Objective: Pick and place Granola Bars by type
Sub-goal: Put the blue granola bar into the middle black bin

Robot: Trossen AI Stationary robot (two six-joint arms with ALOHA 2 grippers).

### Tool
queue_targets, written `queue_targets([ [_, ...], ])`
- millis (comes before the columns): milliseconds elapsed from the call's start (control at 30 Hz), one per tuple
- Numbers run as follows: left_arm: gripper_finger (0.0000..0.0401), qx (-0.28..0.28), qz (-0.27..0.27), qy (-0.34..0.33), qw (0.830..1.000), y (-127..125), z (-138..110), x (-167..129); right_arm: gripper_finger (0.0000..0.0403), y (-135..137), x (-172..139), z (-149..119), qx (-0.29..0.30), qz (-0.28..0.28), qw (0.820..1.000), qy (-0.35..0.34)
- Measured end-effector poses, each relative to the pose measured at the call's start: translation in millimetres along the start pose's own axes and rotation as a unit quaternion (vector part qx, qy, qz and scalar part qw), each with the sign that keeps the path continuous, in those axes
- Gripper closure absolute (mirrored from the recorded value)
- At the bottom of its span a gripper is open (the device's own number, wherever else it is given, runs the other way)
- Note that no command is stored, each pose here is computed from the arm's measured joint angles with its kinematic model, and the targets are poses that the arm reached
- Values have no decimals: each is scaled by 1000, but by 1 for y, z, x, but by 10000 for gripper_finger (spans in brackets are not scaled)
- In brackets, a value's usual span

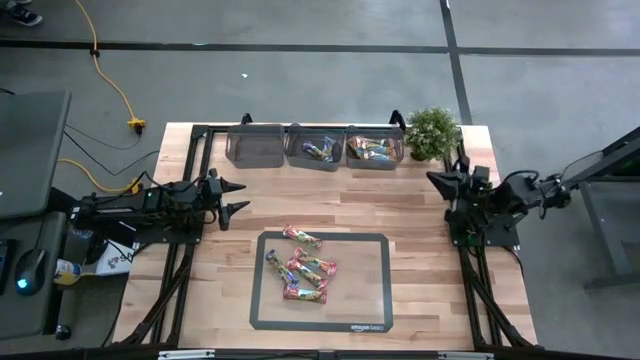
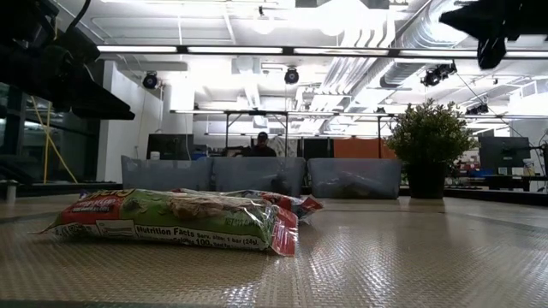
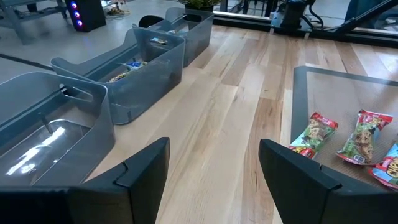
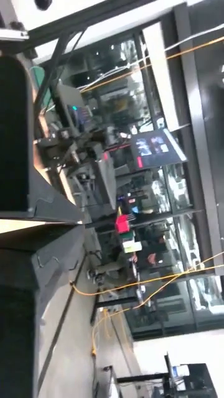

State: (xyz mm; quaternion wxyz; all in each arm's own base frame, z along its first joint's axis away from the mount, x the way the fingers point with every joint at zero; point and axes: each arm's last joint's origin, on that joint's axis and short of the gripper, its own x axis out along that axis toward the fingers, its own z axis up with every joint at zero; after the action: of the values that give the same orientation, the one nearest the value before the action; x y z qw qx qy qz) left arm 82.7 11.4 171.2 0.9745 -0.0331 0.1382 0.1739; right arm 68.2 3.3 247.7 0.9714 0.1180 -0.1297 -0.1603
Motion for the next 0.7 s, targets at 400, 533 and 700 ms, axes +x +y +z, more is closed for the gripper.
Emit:
queue_targets([
  [400, 158, 0, 0, 0, 1000, 0, 0, 0, 403, -10, 10, -50, 33, 11, 999, -39],
  [533, 158, 0, 0, 0, 1000, 0, 0, 0, 403, -13, 12, -54, 28, 30, 999, -31],
  [700, 158, 0, 0, 0, 1000, 0, 0, 0, 403, -15, 13, -63, 6, 58, 998, 15],
])
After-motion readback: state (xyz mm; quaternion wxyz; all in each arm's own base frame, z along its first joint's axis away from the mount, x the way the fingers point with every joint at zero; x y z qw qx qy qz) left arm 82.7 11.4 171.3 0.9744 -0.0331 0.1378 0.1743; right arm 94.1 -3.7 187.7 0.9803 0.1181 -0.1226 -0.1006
